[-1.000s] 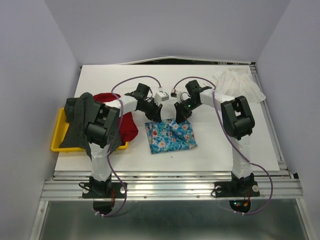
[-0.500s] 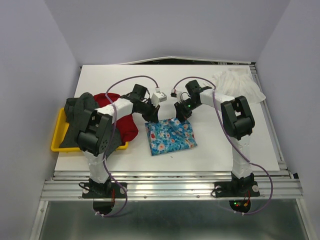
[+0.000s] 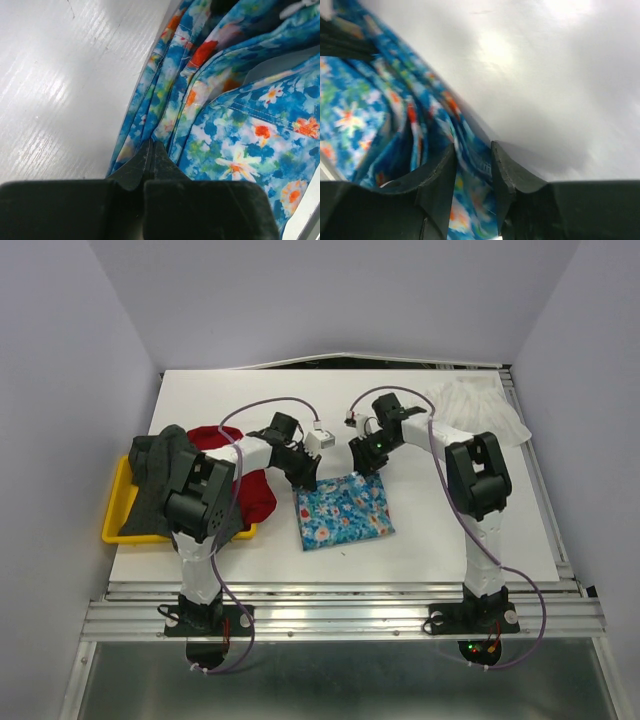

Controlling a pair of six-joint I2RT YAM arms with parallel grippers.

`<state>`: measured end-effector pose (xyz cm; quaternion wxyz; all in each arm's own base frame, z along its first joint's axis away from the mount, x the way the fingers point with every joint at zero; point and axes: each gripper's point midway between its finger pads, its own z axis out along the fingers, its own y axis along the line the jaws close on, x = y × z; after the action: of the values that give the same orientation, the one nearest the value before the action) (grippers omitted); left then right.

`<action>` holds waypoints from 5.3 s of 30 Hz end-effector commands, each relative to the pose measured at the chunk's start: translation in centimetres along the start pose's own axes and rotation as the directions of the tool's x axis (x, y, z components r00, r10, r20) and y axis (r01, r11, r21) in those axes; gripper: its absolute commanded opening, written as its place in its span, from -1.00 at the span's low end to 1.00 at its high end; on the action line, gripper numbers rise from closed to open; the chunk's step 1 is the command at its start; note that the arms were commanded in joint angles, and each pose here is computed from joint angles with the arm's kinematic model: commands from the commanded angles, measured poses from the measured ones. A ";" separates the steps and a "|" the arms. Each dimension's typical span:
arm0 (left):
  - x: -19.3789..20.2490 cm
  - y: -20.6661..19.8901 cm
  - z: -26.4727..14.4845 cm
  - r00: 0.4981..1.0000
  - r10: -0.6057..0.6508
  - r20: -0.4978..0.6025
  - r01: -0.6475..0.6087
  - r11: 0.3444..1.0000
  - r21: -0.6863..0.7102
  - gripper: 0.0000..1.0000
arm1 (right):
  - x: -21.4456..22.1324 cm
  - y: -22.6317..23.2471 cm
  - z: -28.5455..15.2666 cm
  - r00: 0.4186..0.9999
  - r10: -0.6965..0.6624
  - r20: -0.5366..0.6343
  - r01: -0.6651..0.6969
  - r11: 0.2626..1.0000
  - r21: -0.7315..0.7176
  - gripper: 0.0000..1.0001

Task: Fold and stack the skirts
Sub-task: Fold the skirt, then neatly place the folded skirt to the corner

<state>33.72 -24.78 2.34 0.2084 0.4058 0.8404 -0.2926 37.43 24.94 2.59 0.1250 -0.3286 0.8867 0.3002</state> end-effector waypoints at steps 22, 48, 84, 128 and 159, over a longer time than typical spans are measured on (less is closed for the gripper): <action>2.7 2.3 1.9 0.983 -0.052 -0.174 0.044 0.998 -0.049 -1.00 | 0.5 9.1 -8.9 0.992 -0.015 0.128 0.042 0.978 -0.207 -0.38; -10.3 3.1 -6.9 0.973 0.089 0.214 -0.027 0.960 -0.278 0.18 | 5.3 -3.0 -1.5 0.950 0.294 0.103 -0.308 0.934 0.183 -0.66; -8.9 -16.0 4.0 0.551 0.830 -0.081 -0.815 0.516 -0.264 0.36 | 0.7 -6.1 -16.2 0.776 0.492 0.396 -0.569 0.816 0.100 0.35; -11.6 -14.3 6.4 0.697 0.712 0.082 -0.698 0.700 -0.147 -1.00 | 8.1 -4.3 -5.6 0.667 0.730 0.147 -0.690 0.680 -0.247 0.97; -13.6 -15.3 3.2 0.776 0.595 0.209 -0.577 0.804 -0.148 -0.10 | 6.2 -7.6 -4.2 0.777 0.570 0.267 -0.597 0.802 0.028 -0.91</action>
<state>29.79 -41.40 6.43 0.3433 0.6385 0.6585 -0.2023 34.75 18.13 1.52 0.0767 0.0476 0.8951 0.4366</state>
